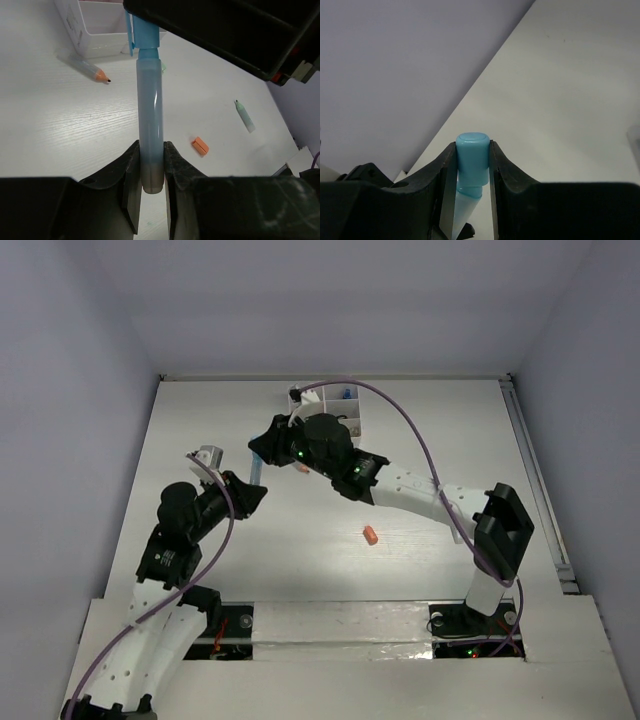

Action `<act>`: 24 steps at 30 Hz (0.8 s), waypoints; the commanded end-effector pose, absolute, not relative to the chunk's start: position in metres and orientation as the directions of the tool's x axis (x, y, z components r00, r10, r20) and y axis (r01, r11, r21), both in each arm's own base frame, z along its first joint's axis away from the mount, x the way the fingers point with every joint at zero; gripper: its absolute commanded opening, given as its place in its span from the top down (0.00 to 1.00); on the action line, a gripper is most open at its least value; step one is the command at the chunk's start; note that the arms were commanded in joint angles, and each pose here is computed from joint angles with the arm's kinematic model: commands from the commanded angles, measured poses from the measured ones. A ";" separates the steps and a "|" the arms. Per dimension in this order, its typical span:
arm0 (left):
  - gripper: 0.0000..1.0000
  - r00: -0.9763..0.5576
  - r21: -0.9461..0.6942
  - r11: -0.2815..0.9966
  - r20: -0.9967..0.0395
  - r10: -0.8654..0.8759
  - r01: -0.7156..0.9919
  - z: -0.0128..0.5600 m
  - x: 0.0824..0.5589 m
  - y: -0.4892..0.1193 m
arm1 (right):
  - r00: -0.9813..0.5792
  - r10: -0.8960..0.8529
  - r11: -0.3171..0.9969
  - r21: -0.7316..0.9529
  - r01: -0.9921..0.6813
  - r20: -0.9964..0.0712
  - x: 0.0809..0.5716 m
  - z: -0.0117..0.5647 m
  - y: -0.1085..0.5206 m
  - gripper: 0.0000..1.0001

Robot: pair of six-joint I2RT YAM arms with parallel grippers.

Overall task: Sort the stationery into containers
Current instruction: Close the pen cap on the pen.

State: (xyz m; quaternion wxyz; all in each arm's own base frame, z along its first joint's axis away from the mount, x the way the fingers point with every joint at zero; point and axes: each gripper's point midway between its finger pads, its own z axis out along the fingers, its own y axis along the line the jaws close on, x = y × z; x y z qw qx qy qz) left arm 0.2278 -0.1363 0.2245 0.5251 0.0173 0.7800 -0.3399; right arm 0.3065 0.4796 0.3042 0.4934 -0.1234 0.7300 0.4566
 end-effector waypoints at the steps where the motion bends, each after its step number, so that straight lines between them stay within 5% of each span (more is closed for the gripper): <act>1: 1.00 -0.320 -0.468 0.771 -0.879 -0.354 0.431 0.269 0.238 -0.132 | -0.465 0.309 0.537 0.556 -0.635 -0.830 0.302 0.323 0.488 1.00; 10: 1.00 -0.302 -0.459 0.797 -0.883 -0.359 0.392 0.271 0.244 -0.125 | -0.484 0.352 0.496 0.598 -0.629 -0.801 0.299 0.331 0.489 1.00; 24: 1.00 -0.122 -0.516 0.784 -0.853 -0.507 0.347 0.313 0.252 -0.112 | -0.623 0.378 0.236 0.722 -0.651 -0.685 0.248 0.357 0.484 1.00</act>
